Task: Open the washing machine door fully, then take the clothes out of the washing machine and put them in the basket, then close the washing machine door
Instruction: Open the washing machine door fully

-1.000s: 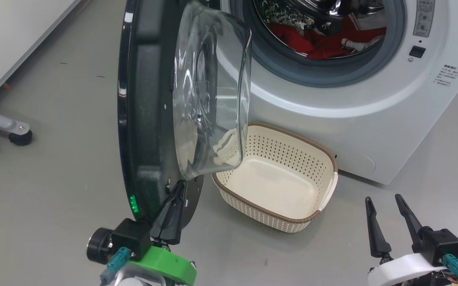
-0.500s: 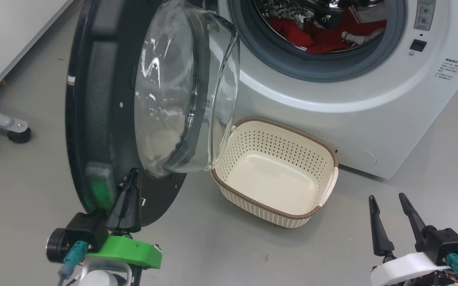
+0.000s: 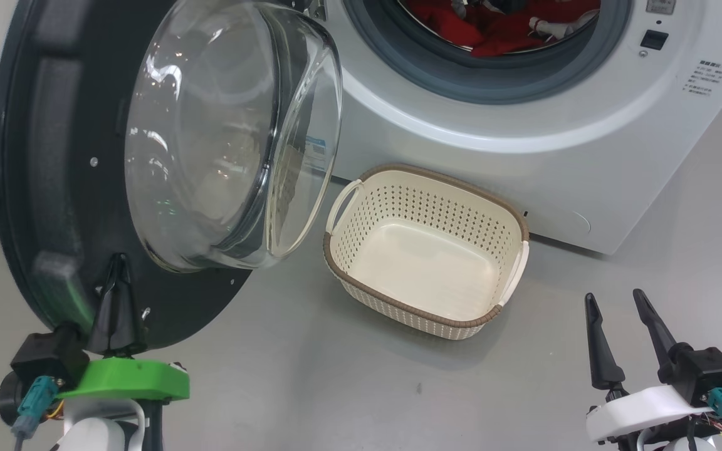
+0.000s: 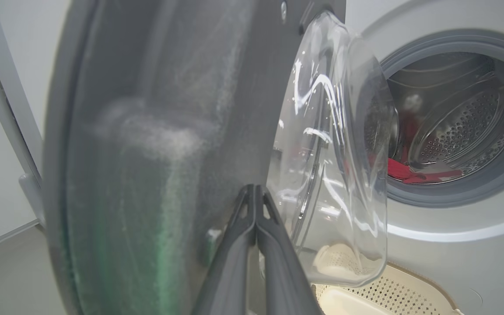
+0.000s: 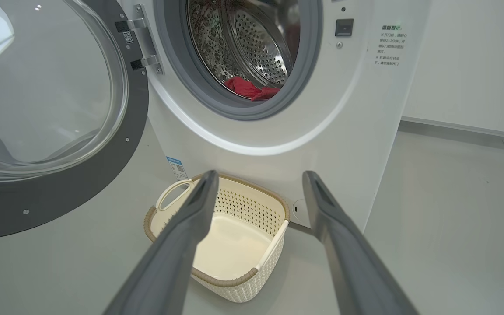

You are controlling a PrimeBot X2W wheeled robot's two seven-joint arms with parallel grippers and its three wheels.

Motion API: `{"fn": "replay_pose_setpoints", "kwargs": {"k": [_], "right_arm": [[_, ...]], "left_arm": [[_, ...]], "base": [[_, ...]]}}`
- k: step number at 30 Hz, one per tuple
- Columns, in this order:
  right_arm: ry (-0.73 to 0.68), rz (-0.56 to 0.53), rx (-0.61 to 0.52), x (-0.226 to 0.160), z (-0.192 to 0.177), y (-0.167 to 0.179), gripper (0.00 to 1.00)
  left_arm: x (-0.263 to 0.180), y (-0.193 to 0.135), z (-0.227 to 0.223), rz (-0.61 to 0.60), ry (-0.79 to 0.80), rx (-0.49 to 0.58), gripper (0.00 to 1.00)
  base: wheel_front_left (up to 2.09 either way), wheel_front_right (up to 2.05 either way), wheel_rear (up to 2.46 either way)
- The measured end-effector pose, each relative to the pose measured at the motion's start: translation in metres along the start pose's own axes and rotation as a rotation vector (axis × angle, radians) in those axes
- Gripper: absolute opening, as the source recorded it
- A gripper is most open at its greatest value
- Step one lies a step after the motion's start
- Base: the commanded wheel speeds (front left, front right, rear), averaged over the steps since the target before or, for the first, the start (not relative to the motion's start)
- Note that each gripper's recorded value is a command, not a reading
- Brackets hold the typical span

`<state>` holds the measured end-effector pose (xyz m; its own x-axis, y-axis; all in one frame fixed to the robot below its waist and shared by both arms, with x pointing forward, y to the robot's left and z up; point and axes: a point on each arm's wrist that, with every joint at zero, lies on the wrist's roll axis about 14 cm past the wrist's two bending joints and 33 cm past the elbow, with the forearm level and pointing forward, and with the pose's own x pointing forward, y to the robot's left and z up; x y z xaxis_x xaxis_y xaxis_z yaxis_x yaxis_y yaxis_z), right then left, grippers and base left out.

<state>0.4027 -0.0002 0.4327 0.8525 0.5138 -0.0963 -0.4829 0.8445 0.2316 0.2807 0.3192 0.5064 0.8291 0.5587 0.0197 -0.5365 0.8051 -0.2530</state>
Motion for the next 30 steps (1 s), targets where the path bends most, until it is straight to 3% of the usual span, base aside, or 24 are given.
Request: {"fn": "replay_pose_setpoints", "kwargs": {"k": [30], "right_arm": [[0.02, 0.0, -0.022, 0.027, -0.018, -0.029, 1.0]], "left_arm": [[0.054, 0.058, 0.004, 0.243, -0.028, 0.014, 0.0]], "base": [[0.0, 0.0, 0.0]]}}
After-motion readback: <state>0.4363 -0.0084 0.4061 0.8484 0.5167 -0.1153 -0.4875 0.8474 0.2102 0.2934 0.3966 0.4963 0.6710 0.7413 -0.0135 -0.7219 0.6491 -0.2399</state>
